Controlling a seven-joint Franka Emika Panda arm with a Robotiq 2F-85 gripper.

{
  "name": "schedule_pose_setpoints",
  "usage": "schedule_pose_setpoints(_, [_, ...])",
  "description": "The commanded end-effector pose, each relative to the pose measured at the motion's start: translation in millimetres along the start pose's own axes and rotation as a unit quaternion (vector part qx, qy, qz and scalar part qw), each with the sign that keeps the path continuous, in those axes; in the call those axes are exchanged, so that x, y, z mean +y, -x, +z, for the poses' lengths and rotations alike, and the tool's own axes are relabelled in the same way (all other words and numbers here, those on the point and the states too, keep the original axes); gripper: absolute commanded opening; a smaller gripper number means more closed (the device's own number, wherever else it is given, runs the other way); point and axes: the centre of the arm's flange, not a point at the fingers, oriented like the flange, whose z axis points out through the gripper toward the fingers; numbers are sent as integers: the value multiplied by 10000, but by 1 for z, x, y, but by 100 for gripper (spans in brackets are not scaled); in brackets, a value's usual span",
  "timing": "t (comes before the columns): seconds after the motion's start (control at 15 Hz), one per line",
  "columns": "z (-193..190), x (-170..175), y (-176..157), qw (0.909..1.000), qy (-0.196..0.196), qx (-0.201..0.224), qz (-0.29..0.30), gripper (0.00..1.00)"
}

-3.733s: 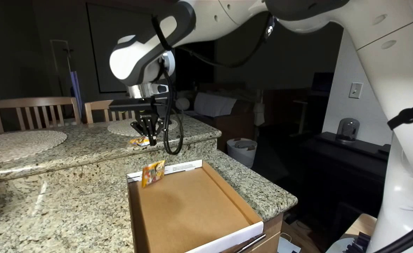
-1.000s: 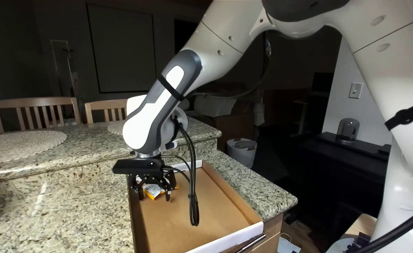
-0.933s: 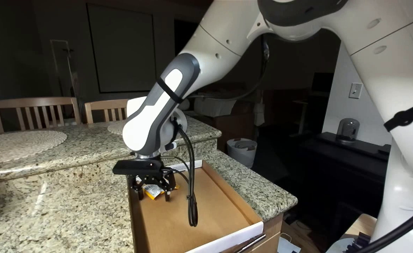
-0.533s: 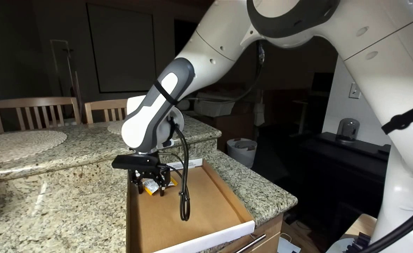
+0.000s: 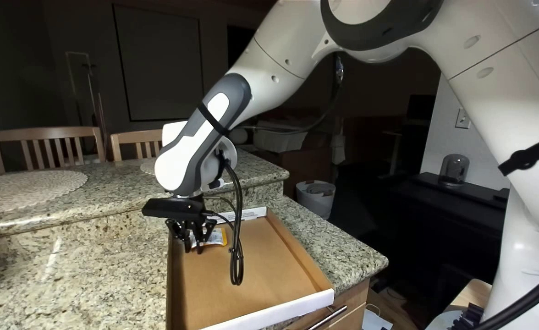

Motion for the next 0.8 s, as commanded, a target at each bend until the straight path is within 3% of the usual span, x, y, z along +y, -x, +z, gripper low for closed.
schedule_pose_setpoints(0.0, [14,2,2,9998,104,-22,143,2])
schedule_pose_setpoints(0.73, [-5,19,1,9989,-60,-223,400,2])
